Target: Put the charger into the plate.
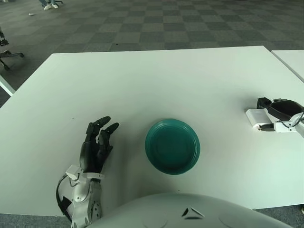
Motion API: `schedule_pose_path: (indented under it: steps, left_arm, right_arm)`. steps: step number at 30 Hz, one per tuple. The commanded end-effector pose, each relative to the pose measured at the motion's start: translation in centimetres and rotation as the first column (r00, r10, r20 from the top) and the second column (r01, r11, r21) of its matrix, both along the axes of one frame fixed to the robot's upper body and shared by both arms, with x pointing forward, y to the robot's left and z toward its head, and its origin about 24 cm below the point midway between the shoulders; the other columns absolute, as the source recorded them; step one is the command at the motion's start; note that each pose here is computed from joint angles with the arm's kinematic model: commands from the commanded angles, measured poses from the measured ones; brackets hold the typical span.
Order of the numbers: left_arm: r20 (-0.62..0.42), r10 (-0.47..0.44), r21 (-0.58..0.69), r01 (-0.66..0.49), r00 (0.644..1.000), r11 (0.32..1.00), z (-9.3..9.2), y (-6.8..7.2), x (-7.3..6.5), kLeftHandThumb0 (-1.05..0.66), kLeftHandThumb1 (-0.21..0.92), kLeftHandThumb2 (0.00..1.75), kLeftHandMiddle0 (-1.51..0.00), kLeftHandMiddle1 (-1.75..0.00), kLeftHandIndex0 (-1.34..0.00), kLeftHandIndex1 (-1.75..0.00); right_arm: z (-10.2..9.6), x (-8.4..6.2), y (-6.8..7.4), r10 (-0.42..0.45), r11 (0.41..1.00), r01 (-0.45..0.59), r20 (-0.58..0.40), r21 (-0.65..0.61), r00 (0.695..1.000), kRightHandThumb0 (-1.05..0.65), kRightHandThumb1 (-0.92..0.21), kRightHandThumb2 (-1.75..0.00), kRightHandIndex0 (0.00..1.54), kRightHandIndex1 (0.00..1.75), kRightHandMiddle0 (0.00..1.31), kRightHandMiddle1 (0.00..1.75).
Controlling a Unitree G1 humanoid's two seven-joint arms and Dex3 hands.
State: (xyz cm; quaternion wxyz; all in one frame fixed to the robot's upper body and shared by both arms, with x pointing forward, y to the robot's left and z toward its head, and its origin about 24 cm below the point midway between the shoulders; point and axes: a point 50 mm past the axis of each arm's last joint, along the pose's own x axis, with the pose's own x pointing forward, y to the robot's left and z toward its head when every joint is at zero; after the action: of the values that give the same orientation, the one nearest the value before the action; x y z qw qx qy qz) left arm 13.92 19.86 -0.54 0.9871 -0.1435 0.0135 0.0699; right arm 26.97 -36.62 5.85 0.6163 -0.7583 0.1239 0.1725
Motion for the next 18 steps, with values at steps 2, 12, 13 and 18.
schedule_pose_path:
  steps: [2, 12, 13, 18]
  left_arm:
    - [-0.044, 0.003, -0.009, -0.003, 0.999, 1.0, -0.63, -0.2, -0.35, -0.82, 0.92, 0.67, -0.28, -0.96, -0.1, -1.18]
    - [-0.044, 0.003, -0.009, -0.003, 0.999, 1.0, -0.62, -0.26, -0.32, -0.82, 0.92, 0.67, -0.28, -0.96, -0.1, -1.18]
    - [-0.044, 0.003, -0.009, -0.003, 0.999, 1.0, -0.63, -0.28, -0.29, -0.82, 0.92, 0.67, -0.28, -0.96, -0.1, -1.18]
    - [-0.044, 0.003, -0.009, -0.003, 0.999, 1.0, -0.64, -0.32, -0.23, -0.82, 0.92, 0.67, -0.28, -0.96, -0.1, -1.18]
  right_arm:
    - [-1.68, -1.09, 0.0, 0.002, 1.0, -0.003, -0.06, -0.011, 0.998, -0.4, -0.66, -0.87, 0.66, 1.73, 0.36, 1.75]
    - [-1.61, -1.14, 0.14, 0.022, 1.0, -0.022, -0.018, 0.004, 1.0, -0.41, -0.59, -0.97, 0.75, 1.75, 0.41, 1.75]
    - [-1.6, -1.12, 0.15, 0.021, 1.0, -0.021, -0.016, 0.005, 1.0, -0.41, -0.59, -0.97, 0.75, 1.75, 0.41, 1.75]
    - [-1.54, -1.07, 0.23, 0.023, 1.0, -0.023, -0.008, 0.016, 1.0, -0.41, -0.59, -0.97, 0.76, 1.75, 0.41, 1.75]
